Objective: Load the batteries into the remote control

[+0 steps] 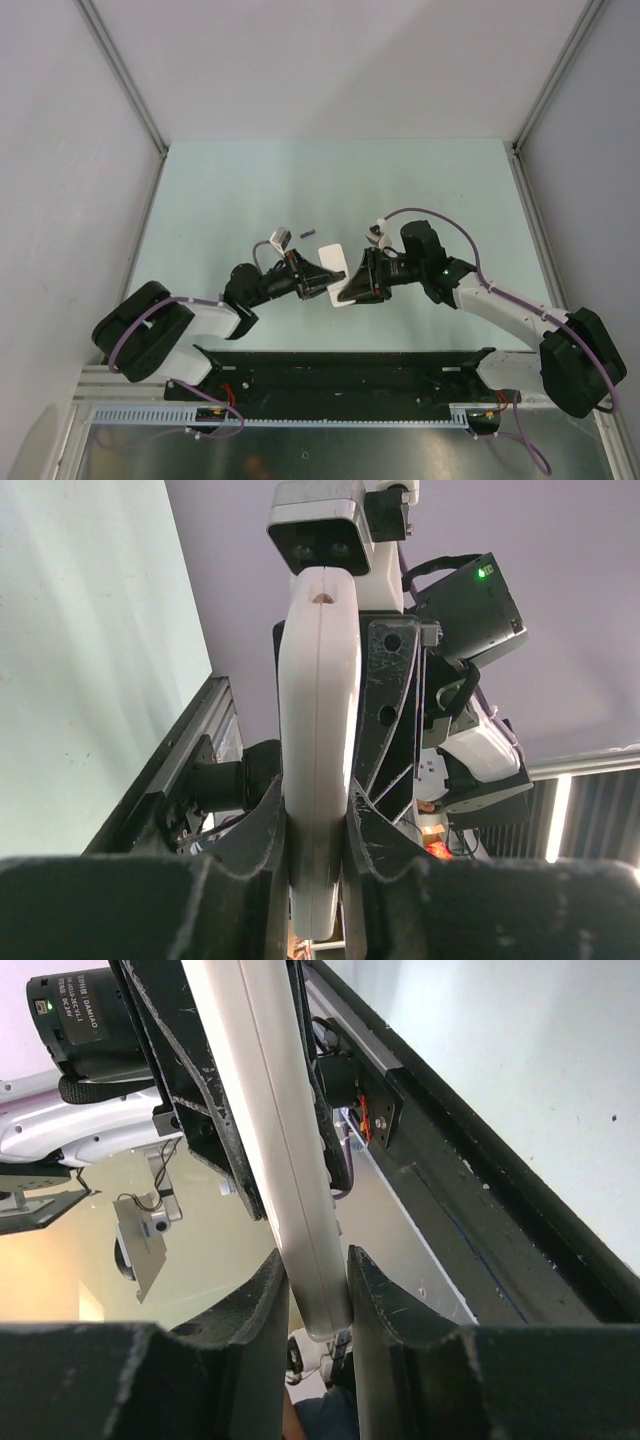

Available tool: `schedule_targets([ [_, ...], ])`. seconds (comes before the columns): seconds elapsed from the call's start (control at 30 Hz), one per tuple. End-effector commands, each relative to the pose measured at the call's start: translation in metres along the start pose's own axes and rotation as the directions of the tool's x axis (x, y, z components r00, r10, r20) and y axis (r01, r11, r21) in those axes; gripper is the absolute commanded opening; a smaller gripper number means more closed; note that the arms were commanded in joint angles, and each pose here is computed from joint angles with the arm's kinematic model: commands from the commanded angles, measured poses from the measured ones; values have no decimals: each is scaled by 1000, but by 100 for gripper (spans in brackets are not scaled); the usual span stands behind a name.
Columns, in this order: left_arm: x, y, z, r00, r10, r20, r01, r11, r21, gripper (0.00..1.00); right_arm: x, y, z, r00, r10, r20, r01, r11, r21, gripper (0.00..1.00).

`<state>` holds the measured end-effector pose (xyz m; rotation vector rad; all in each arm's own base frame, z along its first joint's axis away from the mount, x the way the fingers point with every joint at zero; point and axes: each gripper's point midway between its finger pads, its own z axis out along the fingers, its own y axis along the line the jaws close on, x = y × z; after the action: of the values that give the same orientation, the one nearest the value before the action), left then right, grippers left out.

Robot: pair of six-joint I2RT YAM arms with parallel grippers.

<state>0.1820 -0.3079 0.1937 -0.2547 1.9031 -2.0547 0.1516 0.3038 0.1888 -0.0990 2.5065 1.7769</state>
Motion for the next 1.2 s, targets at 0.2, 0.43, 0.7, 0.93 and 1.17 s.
schedule_targets([
  [0.2, 88, -59, -19, 928, 170, -331, -85, 963, 256, 0, -81, 17, -6, 935, -95, 342, 91, 995, 29, 12],
  [0.43, 91, -58, -20, 923, 175, -343, -89, 963, 254, 0, -92, 18, -9, 917, -101, 385, 88, 995, 49, 12],
  [0.7, 95, -54, -20, 917, 173, -360, -86, 966, 244, 0, -110, 31, -15, 890, -101, 444, 97, 995, 33, 12],
  [0.93, 98, -53, -23, 912, 176, -370, -88, 966, 241, 0, -125, 38, -17, 879, -101, 466, 98, 995, 30, 13],
  [1.17, 101, -51, -25, 906, 179, -383, -90, 967, 238, 0, -132, 39, -13, 878, -95, 468, 96, 995, 23, 17],
])
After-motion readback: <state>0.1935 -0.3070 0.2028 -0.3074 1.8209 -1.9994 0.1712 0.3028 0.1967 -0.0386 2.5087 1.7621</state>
